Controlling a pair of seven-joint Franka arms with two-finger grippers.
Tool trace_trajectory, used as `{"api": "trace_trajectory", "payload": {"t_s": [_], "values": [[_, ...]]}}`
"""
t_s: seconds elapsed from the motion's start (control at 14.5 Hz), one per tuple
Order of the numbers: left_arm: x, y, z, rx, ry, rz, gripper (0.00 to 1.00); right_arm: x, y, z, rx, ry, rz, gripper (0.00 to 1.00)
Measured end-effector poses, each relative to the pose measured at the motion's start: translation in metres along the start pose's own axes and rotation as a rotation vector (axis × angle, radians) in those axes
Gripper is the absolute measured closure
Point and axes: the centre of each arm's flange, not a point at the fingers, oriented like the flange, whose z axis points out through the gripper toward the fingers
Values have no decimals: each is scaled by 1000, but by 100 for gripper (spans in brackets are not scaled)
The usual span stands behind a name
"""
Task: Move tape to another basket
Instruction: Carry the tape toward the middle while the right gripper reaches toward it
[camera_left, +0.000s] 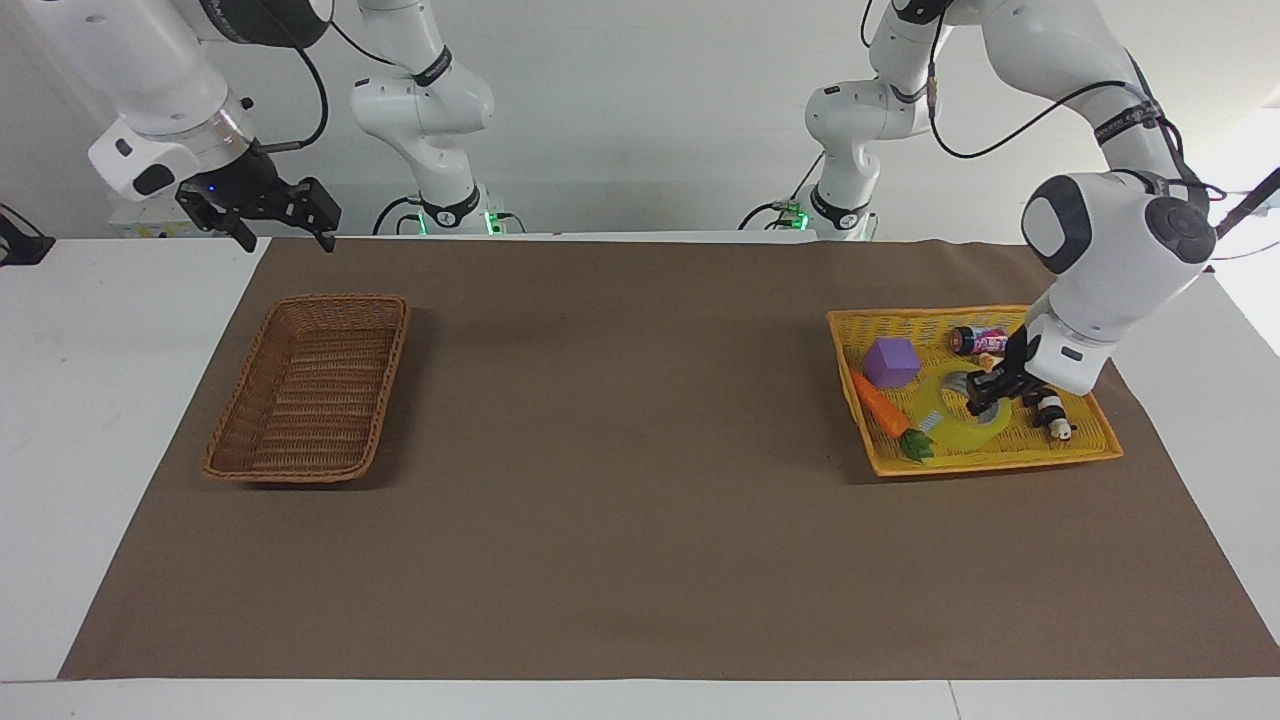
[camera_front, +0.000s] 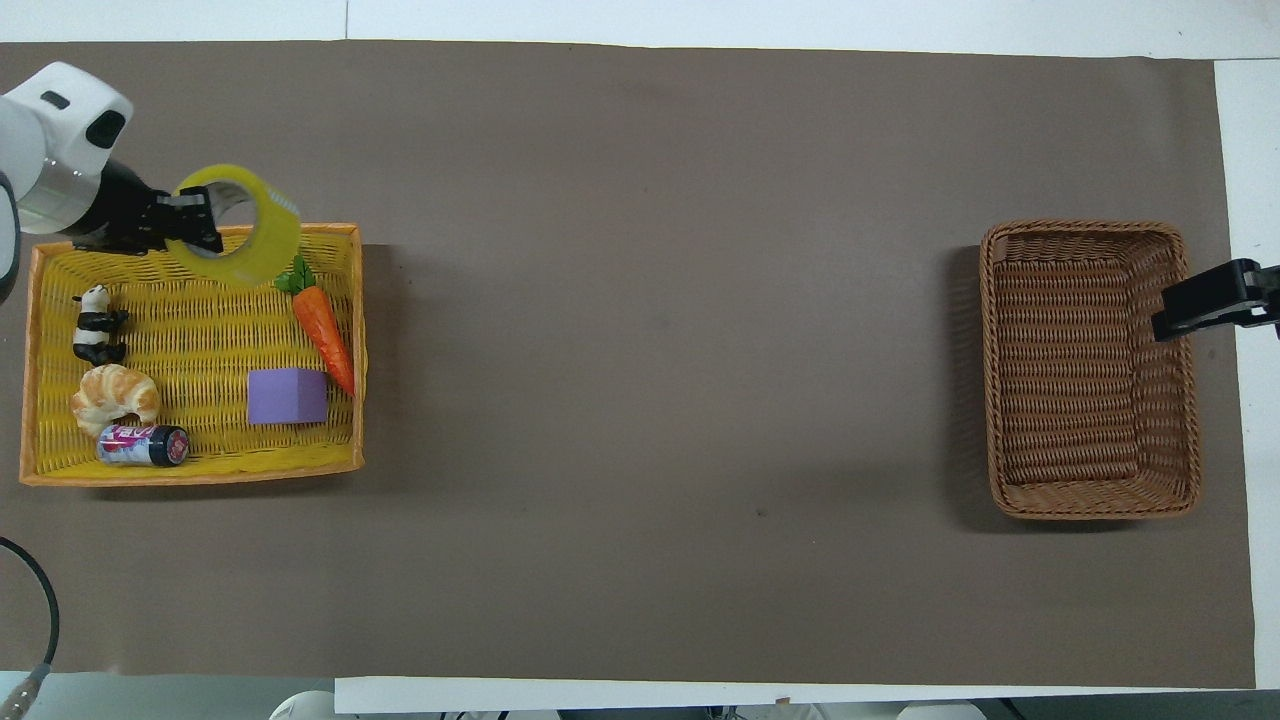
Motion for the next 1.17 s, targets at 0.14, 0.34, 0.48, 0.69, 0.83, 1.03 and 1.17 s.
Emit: {"api": "trace_trajectory", "payload": {"t_s": [0.14, 0.34, 0.48, 0.69, 0.83, 1.03, 1.17], "values": [[-37, 88, -2, -64, -26, -44, 78, 0, 0, 0, 0, 0, 0, 0], [-98, 182, 1, -131, -72, -46, 78, 0, 0, 0, 0, 0, 0, 0], [-127, 221, 3, -159, -64, -37, 78, 0, 0, 0, 0, 1, -4, 0], [-150, 250, 2, -184, -46, -55, 78, 3, -15, 4, 7, 24, -87, 0], [-147, 247, 2, -184, -45, -63, 78, 7, -46, 12, 125, 64, -150, 0], [-143, 244, 3, -182, -43, -71, 78, 13, -81, 27, 412, 84, -168, 0], [-143, 244, 3, -182, -43, -71, 78, 18, -94, 49, 576, 66, -165, 0]]}}
